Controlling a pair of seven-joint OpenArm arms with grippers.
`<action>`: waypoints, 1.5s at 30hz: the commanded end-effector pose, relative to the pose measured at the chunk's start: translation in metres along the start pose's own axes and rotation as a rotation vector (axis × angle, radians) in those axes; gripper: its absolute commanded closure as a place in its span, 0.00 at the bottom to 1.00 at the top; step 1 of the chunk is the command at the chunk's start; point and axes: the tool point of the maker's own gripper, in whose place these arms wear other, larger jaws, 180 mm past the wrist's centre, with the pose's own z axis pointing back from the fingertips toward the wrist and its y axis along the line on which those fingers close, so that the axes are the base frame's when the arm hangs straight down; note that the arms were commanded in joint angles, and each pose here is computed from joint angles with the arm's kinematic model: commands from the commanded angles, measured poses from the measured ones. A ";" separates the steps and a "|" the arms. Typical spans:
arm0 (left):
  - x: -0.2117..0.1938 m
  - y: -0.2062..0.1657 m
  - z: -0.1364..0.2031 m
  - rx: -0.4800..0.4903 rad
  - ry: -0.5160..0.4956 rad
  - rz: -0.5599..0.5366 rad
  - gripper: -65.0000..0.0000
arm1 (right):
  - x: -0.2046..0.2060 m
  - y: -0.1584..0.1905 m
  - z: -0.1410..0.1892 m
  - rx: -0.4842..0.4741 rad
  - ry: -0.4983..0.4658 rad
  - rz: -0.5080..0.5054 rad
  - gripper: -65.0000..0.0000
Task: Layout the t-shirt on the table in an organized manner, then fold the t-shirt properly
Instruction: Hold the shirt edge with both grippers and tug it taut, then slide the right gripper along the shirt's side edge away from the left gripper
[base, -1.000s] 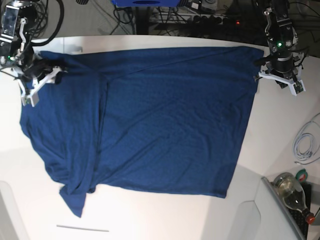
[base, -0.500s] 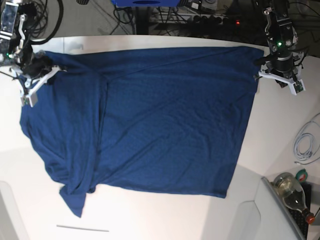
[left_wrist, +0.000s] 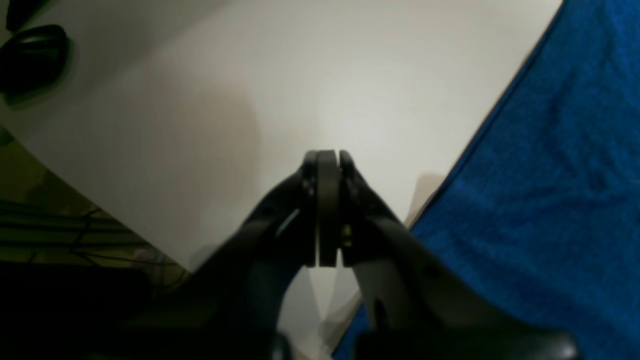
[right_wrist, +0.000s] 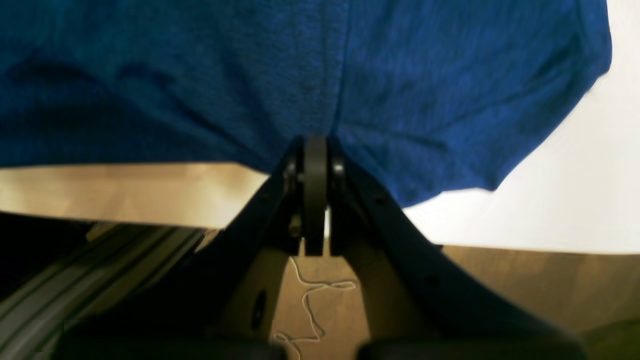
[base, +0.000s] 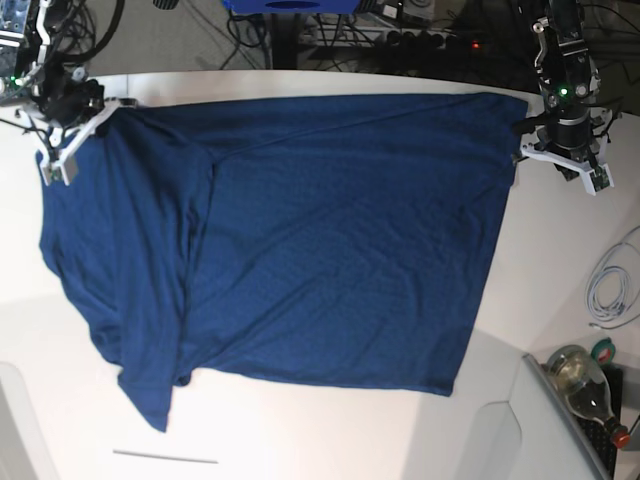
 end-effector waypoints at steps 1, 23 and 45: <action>0.012 0.006 0.001 0.013 -0.045 -0.016 1.00 | 0.009 -0.002 0.007 -0.005 -0.037 0.017 0.99; -0.053 -0.017 -0.017 -0.010 0.111 -0.197 1.00 | -0.043 0.019 0.030 0.042 0.051 0.091 0.99; 0.002 -0.020 0.012 -0.065 -0.038 -0.151 1.00 | -0.012 -0.035 0.039 -0.089 -0.047 -0.010 0.57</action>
